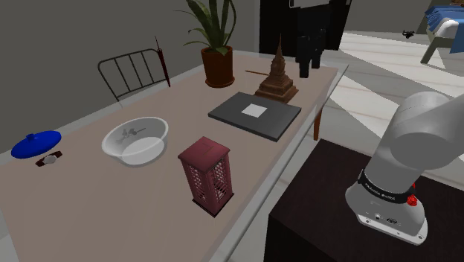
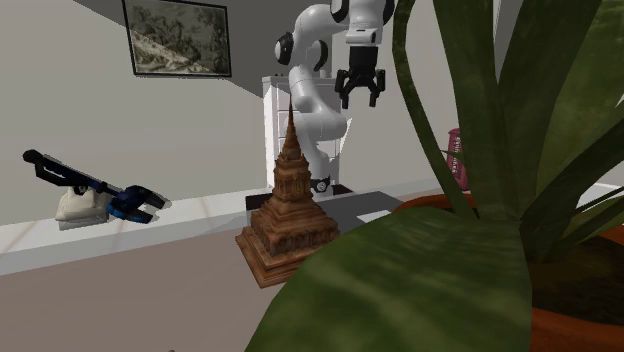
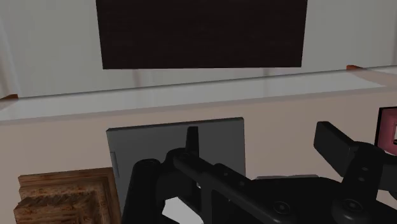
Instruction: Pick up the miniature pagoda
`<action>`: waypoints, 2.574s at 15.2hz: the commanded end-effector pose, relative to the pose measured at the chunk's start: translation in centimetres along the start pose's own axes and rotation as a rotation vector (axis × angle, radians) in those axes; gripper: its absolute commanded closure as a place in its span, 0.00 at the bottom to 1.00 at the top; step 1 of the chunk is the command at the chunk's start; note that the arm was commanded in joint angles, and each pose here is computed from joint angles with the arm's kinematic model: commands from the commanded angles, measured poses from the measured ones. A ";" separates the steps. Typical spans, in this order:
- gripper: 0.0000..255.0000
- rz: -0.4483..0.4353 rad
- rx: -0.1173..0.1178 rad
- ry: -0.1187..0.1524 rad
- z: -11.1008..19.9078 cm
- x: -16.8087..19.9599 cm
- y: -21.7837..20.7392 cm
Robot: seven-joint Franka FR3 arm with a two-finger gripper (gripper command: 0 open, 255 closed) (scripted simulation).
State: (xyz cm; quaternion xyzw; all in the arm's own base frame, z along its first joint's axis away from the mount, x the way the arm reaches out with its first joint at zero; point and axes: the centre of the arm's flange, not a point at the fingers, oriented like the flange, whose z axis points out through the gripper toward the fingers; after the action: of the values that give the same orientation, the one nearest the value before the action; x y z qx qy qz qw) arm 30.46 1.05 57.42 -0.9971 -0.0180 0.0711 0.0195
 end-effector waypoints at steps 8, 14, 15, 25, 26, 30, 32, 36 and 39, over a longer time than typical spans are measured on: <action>0.00 0.019 -0.054 0.123 1.0 4.0 6.2; 0.00 0.035 -0.100 0.228 1.3 7.4 11.6; 0.00 0.038 -0.108 0.246 1.2 7.9 12.5; 0.00 0.065 -0.184 0.421 0.1 13.3 21.7; 0.00 0.068 -0.192 0.438 -0.1 13.8 22.6; 0.00 0.078 -0.222 0.507 -1.0 15.7 26.2; 0.00 0.078 -0.222 0.507 0.0 15.9 26.2; 0.00 0.078 -0.222 0.507 2.1 16.2 26.3; 0.00 0.078 -0.222 0.507 2.9 16.3 26.3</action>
State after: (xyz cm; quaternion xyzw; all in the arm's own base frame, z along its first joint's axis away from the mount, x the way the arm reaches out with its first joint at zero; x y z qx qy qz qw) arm 47.02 -24.48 51.33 -0.9791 0.0182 -0.1821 -0.0886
